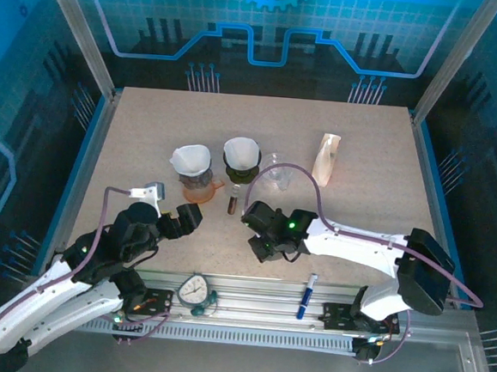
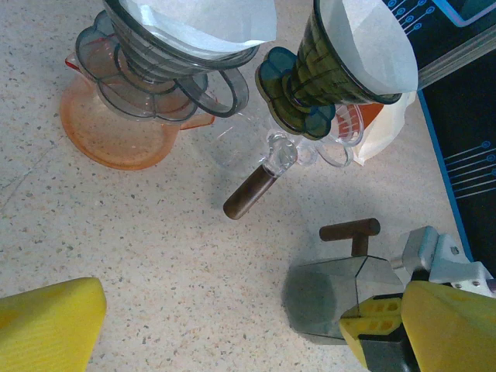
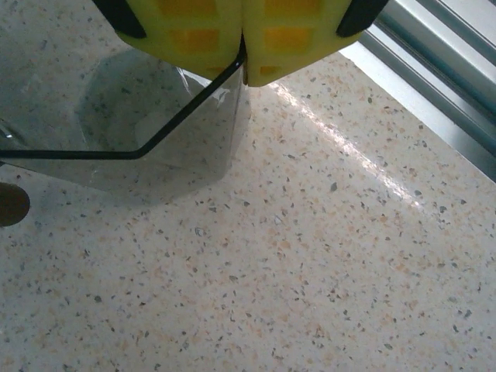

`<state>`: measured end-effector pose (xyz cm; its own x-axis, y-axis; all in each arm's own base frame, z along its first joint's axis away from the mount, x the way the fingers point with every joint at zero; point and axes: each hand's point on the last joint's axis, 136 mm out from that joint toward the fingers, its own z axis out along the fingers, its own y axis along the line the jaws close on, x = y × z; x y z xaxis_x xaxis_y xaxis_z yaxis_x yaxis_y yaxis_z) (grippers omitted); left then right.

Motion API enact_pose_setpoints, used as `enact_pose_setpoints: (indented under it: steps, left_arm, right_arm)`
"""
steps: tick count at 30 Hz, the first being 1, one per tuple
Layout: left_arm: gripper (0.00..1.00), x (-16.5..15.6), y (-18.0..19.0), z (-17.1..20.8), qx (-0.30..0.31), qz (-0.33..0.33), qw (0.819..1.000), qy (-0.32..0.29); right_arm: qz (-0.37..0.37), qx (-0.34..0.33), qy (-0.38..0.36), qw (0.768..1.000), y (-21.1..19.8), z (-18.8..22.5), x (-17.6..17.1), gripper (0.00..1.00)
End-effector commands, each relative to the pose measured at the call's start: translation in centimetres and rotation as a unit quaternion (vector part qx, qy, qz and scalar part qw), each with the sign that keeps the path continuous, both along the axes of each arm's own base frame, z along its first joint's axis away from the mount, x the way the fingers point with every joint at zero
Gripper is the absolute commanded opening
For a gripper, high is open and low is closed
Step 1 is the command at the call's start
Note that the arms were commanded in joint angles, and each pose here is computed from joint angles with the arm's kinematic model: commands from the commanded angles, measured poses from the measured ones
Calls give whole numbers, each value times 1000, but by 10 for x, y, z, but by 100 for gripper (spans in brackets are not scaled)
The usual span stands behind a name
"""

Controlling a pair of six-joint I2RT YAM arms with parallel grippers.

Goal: Place the coffee filter in the dripper

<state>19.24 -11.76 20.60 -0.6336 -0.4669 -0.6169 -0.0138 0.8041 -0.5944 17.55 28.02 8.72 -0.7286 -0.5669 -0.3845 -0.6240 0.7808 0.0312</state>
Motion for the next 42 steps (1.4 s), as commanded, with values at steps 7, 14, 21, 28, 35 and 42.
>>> enact_pose_setpoints:
  steps: [7,14,21,28,35,42]
  left_arm:
    - [99,1,4,-6,1,12,1000,5]
    - [99,1,4,-7,4,11,1000,5]
    - [99,1,5,-6,4,12,1000,3]
    - [99,1,5,-9,3,16,1000,7]
    - [99,0,4,-10,-4,16,1000,13]
    - [99,-2,7,-10,-2,17,1000,14]
  right_arm:
    - [-5,29,-19,999,10,13,0,24]
    - [-22,77,-43,996,0,53,9,54]
    - [-91,128,-78,985,-36,98,46,61]
    - [-231,165,-75,956,-83,85,121,61]
    - [-320,197,-44,926,-90,54,192,59]
    - [-375,230,-40,897,-94,39,233,58]
